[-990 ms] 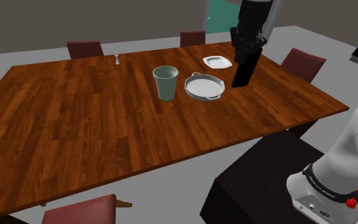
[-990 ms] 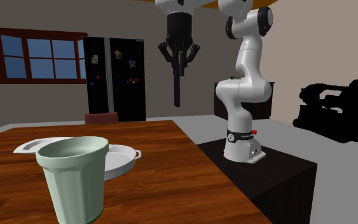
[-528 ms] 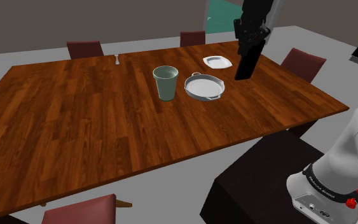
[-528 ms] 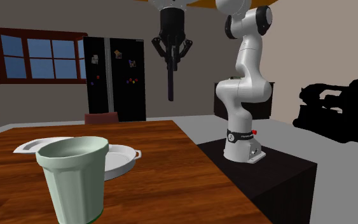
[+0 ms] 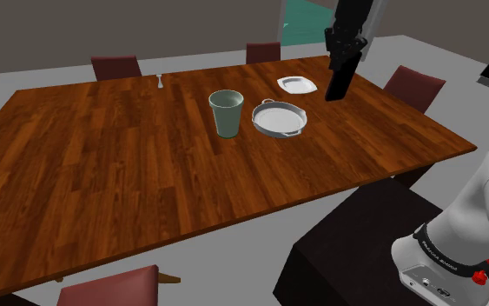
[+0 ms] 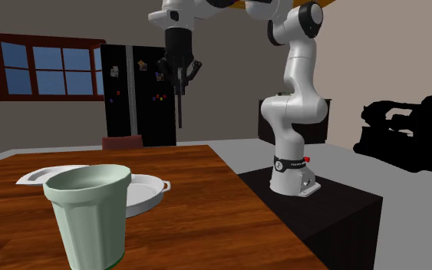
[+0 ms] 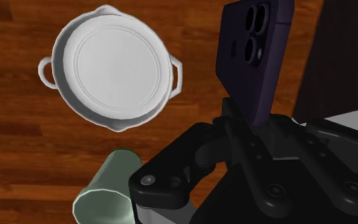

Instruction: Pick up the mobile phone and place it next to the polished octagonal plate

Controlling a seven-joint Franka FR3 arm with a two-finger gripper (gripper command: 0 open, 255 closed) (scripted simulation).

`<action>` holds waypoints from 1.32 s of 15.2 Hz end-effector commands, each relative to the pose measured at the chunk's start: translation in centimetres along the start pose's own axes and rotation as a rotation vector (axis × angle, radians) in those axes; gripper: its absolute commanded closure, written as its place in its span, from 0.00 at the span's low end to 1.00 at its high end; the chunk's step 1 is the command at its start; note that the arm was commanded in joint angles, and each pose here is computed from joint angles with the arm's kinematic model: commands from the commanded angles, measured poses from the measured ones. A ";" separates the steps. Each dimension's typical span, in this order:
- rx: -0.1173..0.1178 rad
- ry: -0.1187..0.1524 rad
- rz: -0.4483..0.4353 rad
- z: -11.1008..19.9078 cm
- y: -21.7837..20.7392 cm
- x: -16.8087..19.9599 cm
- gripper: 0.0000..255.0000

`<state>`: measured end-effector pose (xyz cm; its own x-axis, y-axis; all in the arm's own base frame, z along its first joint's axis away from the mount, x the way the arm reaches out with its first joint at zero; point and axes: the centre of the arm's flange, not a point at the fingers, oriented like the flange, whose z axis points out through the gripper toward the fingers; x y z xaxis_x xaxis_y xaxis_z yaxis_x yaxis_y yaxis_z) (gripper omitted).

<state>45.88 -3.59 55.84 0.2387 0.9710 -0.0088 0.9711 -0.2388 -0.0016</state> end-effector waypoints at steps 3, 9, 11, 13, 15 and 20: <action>-0.001 -0.001 -0.001 1.3 3.4 -3.9 1.00; -0.001 -0.001 -0.001 3.3 8.3 -9.8 1.00; -0.001 -0.001 -0.001 3.9 9.9 -11.7 1.00; -0.001 -0.001 -0.001 4.6 11.6 -13.7 1.00; -0.001 -0.001 -0.001 5.3 13.2 -15.6 1.00; -0.001 -0.001 -0.001 6.9 17.3 -20.5 1.00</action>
<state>57.14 -26.32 49.41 0.2399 0.9707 -0.0102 0.9708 -0.2399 -0.0011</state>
